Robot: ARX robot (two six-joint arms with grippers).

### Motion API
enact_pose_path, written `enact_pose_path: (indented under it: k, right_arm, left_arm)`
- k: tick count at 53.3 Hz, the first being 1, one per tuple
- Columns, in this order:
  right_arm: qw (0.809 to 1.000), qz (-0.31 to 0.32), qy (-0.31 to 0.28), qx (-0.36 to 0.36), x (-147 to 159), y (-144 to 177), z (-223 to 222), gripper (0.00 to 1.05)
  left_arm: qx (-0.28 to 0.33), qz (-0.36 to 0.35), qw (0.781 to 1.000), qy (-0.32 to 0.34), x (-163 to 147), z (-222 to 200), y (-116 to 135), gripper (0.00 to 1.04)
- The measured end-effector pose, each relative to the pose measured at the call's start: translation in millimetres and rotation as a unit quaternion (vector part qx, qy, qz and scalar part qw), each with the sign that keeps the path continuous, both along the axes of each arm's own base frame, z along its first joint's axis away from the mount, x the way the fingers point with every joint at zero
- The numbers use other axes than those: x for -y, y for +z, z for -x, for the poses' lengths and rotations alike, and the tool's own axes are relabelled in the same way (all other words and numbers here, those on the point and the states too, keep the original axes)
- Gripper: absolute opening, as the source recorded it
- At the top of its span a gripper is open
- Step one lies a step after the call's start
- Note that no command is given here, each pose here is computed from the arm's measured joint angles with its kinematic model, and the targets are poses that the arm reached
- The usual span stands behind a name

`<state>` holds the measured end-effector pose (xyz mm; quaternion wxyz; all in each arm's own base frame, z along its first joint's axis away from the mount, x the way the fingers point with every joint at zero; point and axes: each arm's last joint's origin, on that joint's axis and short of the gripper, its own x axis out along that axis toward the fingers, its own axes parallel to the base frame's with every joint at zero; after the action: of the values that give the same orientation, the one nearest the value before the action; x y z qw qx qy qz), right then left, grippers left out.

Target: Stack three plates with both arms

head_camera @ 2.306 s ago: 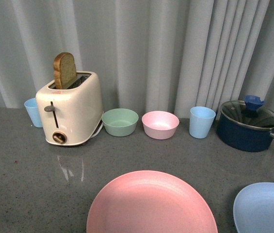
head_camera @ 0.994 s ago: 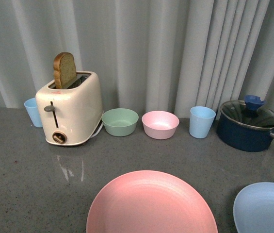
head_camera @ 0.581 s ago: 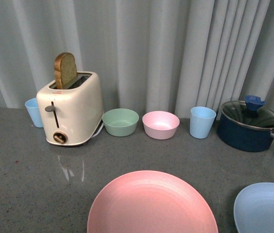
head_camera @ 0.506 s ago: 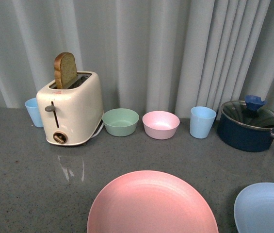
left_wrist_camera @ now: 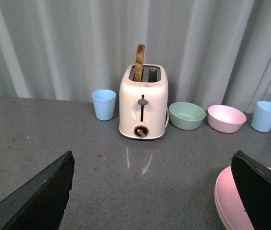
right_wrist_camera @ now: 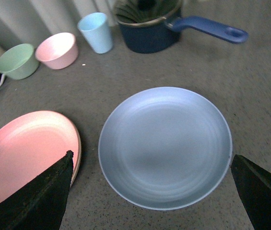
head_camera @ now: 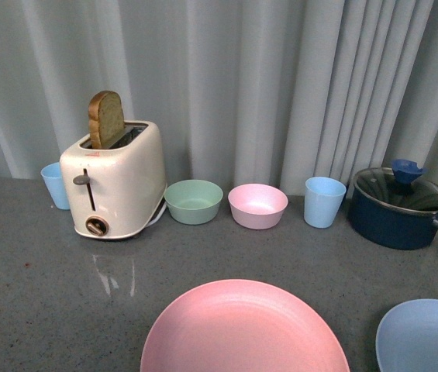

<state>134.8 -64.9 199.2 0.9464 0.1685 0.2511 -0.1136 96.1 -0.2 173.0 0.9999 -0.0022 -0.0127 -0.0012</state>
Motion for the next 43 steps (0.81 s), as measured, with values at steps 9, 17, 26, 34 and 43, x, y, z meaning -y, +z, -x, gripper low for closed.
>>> enact_pose_path:
  k: [9,17,26,34,43]
  right_arm:
    - [0.985,-0.016,-0.041,-0.169,80.5,-32.5,-21.4,0.97]
    - [0.977,0.037,0.013,-0.208,107.3,-60.4,-51.9,0.97]
    - [0.976,0.064,0.058,-0.2,107.5,-73.0,-82.1,0.97]
    - [0.975,0.01,0.089,-0.202,96.4,-87.2,-102.4,0.97]
    - [0.972,-0.072,0.103,-0.2,80.5,-108.4,-117.0,0.97]
  left_arm:
    - [0.0,0.0,1.0,0.0,0.0,0.0,0.0,0.98]
    - [0.0,0.0,1.0,0.0,0.0,0.0,0.0,0.98]
    - [0.0,0.0,1.0,0.0,0.0,0.0,0.0,0.98]
    - [0.0,0.0,1.0,0.0,0.0,0.0,0.0,0.98]
    - [0.0,0.0,1.0,0.0,0.0,0.0,0.0,0.98]
